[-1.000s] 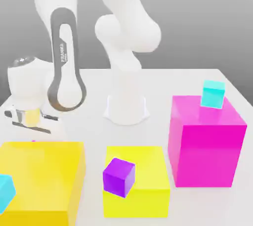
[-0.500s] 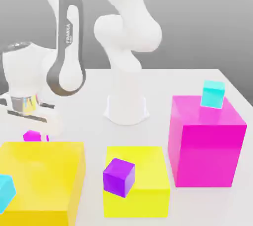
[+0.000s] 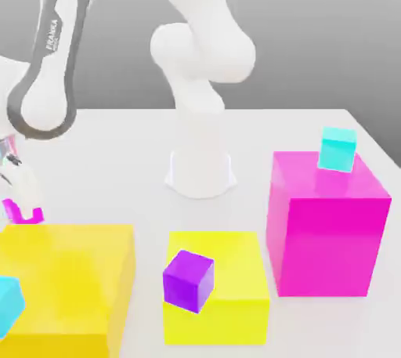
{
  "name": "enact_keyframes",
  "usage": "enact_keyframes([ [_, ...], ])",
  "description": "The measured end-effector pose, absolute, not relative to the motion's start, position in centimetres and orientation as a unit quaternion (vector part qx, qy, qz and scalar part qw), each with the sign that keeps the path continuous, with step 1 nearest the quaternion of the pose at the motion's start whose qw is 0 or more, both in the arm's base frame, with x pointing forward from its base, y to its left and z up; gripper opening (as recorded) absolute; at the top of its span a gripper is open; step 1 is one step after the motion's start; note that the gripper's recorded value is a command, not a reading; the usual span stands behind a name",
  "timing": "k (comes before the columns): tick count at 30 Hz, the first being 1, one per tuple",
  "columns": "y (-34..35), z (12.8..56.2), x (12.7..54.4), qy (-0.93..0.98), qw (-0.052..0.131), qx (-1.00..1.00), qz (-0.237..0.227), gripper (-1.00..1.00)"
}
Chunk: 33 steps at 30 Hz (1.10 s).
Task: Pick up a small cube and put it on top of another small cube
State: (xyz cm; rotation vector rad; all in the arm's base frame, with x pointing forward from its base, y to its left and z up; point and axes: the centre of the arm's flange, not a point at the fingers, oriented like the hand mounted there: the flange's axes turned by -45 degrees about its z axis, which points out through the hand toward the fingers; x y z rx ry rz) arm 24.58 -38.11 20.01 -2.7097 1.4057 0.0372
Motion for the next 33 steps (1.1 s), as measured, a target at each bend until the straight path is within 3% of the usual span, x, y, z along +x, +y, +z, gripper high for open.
enact_keyframes([
  [5,-41.2,22.1,26.8,0.522,0.031,-0.852,0.009,-1.00],
  [11,-40.6,24.8,32.4,0.539,0.020,-0.842,0.009,-1.00],
  [29,-30.9,35.0,49.1,0.570,0.003,-0.822,-0.008,-1.00],
  [33,-27.3,32.2,51.0,0.547,0.002,-0.837,-0.001,-1.00],
])
